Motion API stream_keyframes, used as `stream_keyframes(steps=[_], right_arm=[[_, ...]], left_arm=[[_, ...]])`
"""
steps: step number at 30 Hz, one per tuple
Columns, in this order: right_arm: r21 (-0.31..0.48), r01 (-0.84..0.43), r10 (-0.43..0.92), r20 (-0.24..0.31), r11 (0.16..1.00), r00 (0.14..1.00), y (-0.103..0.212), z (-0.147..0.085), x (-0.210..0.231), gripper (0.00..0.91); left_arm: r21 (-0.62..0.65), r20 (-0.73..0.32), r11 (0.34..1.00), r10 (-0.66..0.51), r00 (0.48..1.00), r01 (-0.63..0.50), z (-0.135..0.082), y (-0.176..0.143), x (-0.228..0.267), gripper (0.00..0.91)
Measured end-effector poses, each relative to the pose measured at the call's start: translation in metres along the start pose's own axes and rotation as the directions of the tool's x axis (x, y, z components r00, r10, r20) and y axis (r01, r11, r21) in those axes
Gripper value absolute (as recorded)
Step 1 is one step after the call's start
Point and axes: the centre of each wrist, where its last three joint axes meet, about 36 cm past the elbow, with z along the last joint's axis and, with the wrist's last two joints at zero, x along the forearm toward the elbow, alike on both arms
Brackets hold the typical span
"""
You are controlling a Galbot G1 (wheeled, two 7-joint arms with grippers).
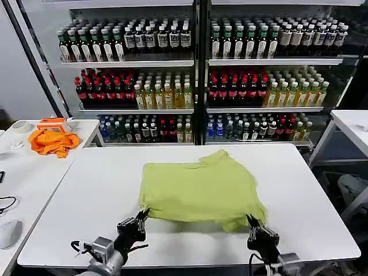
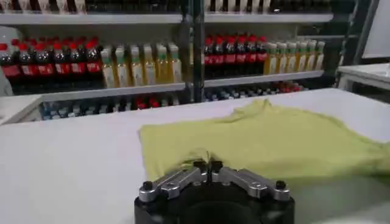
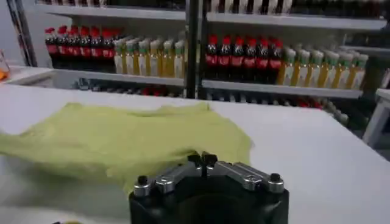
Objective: Fold and organize the clothes.
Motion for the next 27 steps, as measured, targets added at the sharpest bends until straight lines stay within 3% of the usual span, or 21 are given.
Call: stream_keyframes(steps=[14, 16, 17, 18, 19, 20, 27], right_arm=[[0.037, -0.018, 0.018, 0.004, 0.999, 1.000, -0.012, 0.004, -0.058, 0.000], [0.042, -0.019, 0.020, -0.001, 0.999, 1.000, -0.012, 0.005, -0.063, 0.000], [0.044, -0.020, 0.020, -0.005, 0.999, 1.000, -0.011, 0.006, -0.066, 0.000], [0.046, -0.020, 0.021, -0.008, 0.999, 1.000, -0.011, 0.006, -0.067, 0.282], [0.047, -0.020, 0.020, -0.011, 0.999, 1.000, -0.010, 0.007, -0.069, 0.766], [0.049, -0.019, 0.020, -0.013, 0.999, 1.000, -0.010, 0.007, -0.070, 0.907], [0.056, -0.021, 0.022, -0.011, 0.998, 1.000, -0.012, 0.009, -0.071, 0.907]], left_arm=[[-0.018, -0.014, 1.000, -0.025, 1.000, 0.025, 0.010, 0.013, -0.057, 0.030], [-0.020, -0.016, 0.999, -0.029, 0.999, 0.028, 0.011, 0.014, -0.061, 0.141], [-0.020, -0.016, 0.999, -0.030, 0.999, 0.030, 0.011, 0.015, -0.063, 0.363], [-0.020, -0.015, 0.999, -0.032, 0.999, 0.031, 0.011, 0.015, -0.065, 0.514], [-0.019, -0.013, 0.999, -0.033, 0.999, 0.032, 0.010, 0.015, -0.067, 0.856], [-0.019, -0.011, 0.999, -0.035, 0.999, 0.034, 0.010, 0.015, -0.069, 0.907], [-0.011, 0.007, 0.999, -0.051, 0.999, 0.051, 0.006, 0.017, -0.074, 0.907]])
